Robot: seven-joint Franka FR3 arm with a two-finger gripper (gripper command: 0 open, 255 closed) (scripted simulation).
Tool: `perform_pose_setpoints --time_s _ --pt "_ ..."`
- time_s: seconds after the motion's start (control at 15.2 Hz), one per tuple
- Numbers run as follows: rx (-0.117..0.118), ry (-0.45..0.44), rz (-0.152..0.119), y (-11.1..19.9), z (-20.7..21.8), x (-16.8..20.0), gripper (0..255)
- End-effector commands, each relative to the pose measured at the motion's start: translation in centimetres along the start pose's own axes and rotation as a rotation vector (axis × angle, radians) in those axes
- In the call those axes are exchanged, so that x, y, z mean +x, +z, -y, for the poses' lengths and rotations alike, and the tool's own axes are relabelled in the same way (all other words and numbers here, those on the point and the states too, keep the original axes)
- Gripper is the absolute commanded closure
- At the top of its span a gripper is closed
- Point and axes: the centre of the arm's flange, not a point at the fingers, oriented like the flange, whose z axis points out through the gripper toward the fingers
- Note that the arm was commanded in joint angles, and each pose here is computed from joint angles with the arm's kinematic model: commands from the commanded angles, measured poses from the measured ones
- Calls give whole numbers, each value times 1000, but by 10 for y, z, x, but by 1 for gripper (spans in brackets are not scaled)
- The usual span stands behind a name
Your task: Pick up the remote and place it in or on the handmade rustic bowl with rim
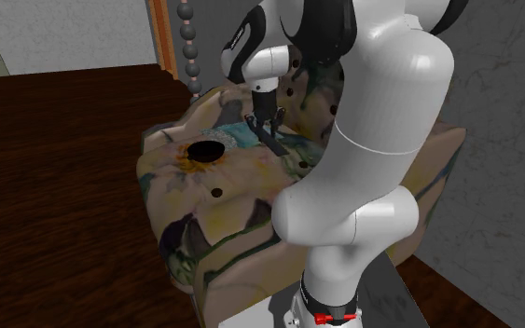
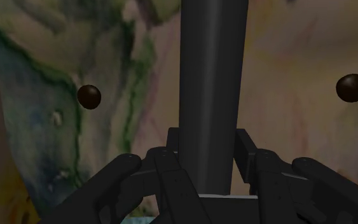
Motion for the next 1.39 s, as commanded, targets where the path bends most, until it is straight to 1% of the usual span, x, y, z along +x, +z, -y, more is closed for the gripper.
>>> perform_pose_setpoints --time_s 0.0,1.19,1.32 --pt "0 0 0 0 16 18 255" --pt "0 0 0 -2 176 193 255" --pt "0 0 0 8 176 193 255"
